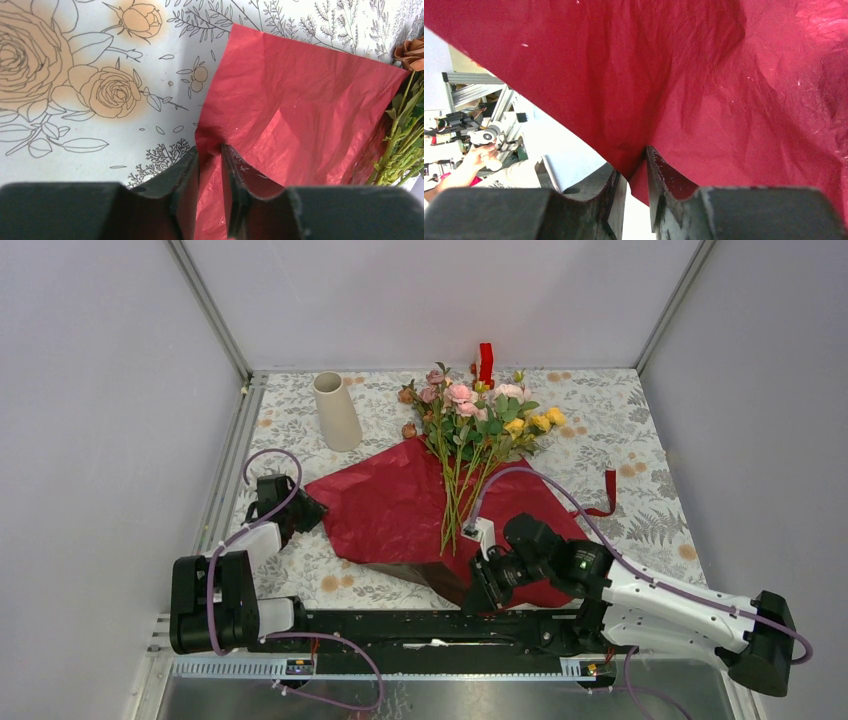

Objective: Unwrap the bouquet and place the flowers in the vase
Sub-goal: Unfold the wrapping paper at the center of the board.

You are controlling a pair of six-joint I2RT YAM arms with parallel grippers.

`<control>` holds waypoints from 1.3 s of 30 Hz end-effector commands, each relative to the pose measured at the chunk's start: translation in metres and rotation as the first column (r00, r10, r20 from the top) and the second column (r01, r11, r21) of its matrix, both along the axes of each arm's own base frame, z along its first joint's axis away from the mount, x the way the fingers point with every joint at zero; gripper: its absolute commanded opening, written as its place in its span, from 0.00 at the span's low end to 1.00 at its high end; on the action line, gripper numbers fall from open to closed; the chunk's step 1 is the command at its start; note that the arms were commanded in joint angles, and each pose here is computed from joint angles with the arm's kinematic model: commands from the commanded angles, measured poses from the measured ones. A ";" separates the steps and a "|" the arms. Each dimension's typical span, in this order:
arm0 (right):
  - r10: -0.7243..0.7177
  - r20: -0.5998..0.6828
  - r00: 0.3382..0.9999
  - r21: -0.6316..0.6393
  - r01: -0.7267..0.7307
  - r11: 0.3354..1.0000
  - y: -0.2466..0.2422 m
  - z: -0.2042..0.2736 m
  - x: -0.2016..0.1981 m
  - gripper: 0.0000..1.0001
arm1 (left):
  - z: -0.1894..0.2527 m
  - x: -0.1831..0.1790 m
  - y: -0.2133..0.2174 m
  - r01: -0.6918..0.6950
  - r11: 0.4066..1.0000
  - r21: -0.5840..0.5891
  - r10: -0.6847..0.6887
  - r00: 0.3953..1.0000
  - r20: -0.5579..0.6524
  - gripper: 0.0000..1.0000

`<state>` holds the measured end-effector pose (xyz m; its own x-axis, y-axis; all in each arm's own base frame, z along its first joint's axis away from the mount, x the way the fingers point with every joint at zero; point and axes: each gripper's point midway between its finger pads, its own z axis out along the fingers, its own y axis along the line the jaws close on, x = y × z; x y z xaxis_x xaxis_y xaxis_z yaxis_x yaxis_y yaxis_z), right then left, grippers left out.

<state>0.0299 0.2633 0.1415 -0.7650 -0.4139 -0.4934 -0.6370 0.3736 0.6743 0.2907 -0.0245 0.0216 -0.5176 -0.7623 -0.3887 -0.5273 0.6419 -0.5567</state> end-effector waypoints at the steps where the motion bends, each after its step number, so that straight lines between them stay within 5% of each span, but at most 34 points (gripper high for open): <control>1: -0.008 0.005 1.000 -0.002 0.008 1.000 -0.005 0.011 -0.006 0.30 | 0.015 0.021 -0.003 0.028 0.999 -0.019 -0.027 0.997 0.074 0.23; 7: -0.025 0.015 1.000 0.052 0.024 0.998 -0.010 0.040 -0.009 0.50 | 0.015 0.022 -0.002 0.025 1.000 -0.013 -0.024 0.997 0.077 0.10; 15: -0.028 -0.071 0.997 0.075 0.033 0.997 -0.016 0.040 -0.025 0.53 | 0.016 0.026 -0.003 0.034 0.999 -0.018 -0.033 0.996 0.087 0.06; 20: -0.237 0.048 0.970 -0.030 0.238 0.971 -0.033 0.038 0.011 0.64 | 0.015 0.026 -0.005 0.040 0.999 -0.026 -0.038 0.995 0.093 0.00; 27: -0.477 0.281 0.833 -0.301 0.548 0.780 -0.063 0.014 0.087 0.77 | 0.017 0.027 -0.007 0.047 0.998 -0.033 -0.043 0.993 0.105 0.00; 39: -0.779 0.315 0.543 -0.347 0.830 0.437 -0.127 -0.038 0.227 0.81 | 0.020 0.033 -0.008 0.043 0.998 -0.051 -0.036 0.991 0.130 0.00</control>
